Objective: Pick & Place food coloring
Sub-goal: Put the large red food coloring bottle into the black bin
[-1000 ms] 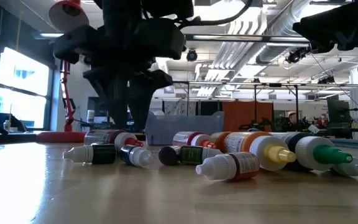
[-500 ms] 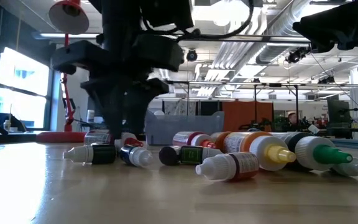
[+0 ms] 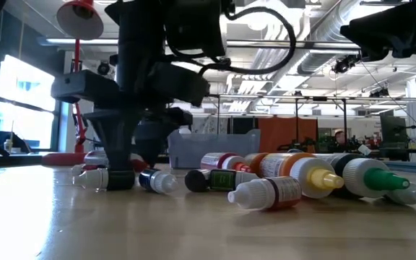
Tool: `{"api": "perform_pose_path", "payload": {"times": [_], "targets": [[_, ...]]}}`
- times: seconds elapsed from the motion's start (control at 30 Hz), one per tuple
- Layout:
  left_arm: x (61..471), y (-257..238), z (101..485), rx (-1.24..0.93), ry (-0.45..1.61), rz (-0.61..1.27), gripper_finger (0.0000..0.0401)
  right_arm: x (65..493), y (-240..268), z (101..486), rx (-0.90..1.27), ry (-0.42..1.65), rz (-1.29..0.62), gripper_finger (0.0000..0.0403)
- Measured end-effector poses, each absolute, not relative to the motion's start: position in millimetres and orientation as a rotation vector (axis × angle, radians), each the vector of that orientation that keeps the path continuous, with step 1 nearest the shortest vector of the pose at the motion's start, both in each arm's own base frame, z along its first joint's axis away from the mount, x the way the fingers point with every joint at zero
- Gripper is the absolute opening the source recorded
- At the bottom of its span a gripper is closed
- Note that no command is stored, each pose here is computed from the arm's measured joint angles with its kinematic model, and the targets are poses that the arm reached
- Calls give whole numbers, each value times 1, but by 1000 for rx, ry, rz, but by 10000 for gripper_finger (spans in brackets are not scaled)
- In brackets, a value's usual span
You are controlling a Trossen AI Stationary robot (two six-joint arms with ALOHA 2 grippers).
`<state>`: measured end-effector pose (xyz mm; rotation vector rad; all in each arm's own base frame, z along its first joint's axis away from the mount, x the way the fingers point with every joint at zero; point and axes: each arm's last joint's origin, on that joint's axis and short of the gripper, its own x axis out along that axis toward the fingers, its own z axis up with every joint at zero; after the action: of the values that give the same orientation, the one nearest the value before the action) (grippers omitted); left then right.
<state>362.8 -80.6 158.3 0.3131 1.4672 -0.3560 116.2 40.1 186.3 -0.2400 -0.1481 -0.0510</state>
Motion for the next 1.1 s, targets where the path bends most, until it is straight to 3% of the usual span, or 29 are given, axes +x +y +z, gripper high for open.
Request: {"api": "perform_pose_path", "payload": {"times": [0.63, 0.93, 1.1], "targets": [[357, -78, 160, 346, 1543, -329, 175, 116, 40, 186, -241, -147, -50, 117], [357, -78, 161, 345, 1541, -328, 104, 116, 40, 186, -241, -147, -50, 117], [358, -78, 162, 359, 1534, -301, 101, 116, 40, 186, -241, -147, -50, 117]]}}
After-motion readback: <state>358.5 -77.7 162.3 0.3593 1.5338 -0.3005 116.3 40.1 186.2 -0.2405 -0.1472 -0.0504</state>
